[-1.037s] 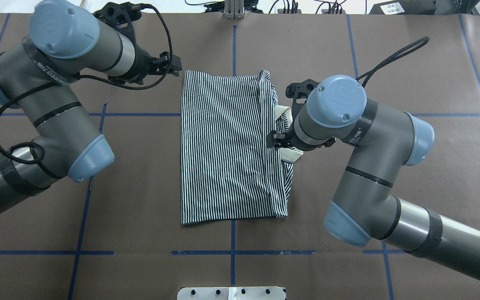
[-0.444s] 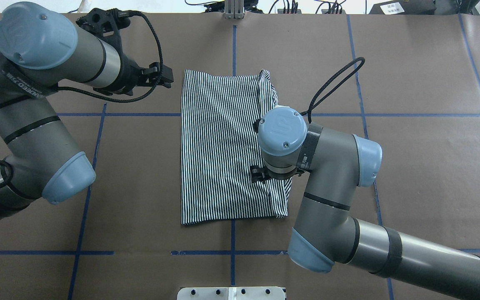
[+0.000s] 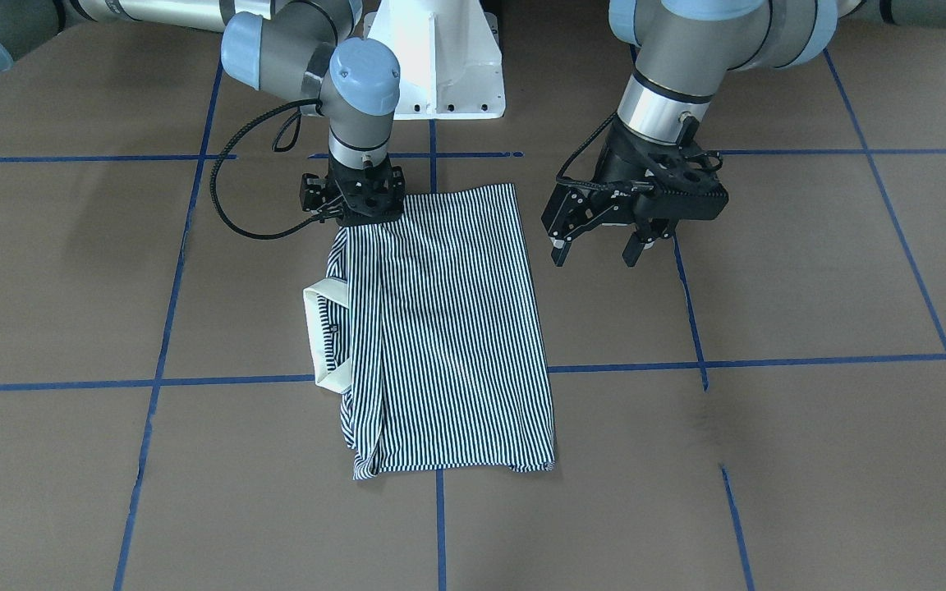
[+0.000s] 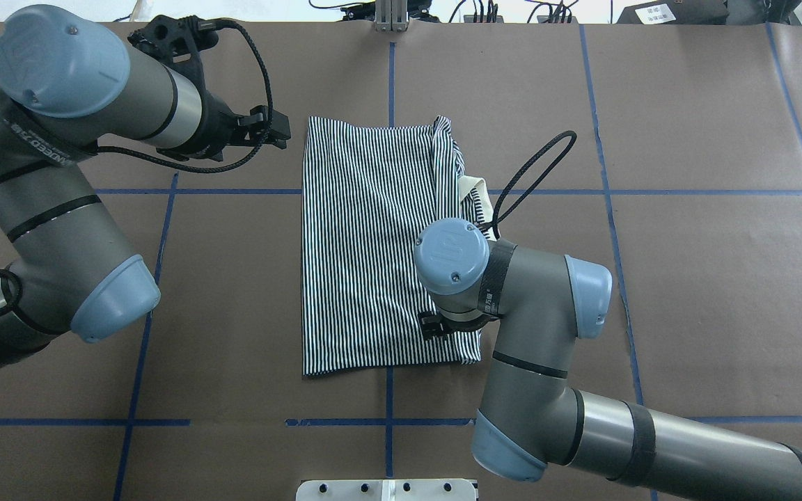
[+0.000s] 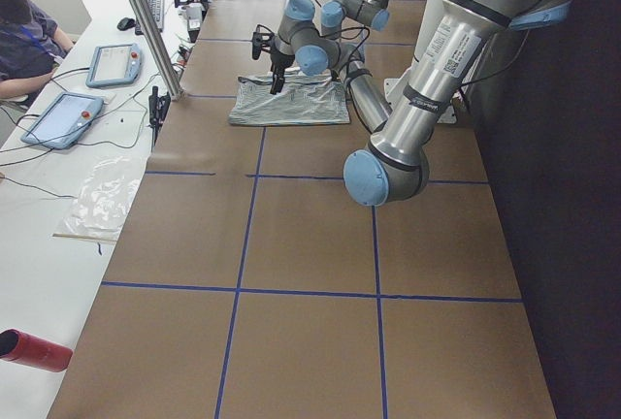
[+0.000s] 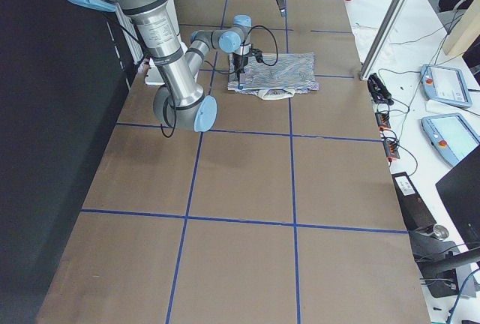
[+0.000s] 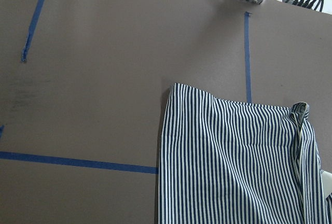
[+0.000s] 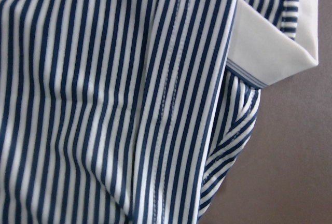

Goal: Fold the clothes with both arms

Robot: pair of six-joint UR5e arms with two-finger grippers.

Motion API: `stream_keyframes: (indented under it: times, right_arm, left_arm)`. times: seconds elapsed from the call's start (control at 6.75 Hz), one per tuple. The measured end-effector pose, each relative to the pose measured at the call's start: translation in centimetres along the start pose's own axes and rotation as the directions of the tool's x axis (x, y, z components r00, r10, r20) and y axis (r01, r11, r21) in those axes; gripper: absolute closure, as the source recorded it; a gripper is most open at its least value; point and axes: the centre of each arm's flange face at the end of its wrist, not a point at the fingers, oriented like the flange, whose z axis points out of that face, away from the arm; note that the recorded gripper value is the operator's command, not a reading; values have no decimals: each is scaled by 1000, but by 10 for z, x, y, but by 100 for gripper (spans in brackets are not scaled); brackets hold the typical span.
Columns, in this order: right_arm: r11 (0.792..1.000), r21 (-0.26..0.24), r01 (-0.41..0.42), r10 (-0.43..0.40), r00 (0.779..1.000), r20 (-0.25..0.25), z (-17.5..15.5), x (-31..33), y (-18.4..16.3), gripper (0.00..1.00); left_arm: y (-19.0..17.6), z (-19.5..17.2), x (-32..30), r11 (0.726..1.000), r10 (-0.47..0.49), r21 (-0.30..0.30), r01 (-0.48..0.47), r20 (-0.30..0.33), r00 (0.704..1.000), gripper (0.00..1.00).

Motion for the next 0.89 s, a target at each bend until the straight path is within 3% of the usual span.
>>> stream_keyframes:
  times: [0.89]
  right_arm:
    - [999,-29,18,-20,998,-52,12,13,-3,0]
  left_arm:
    - [6,2,3,1000,-1,-20,1,-9,1000,0]
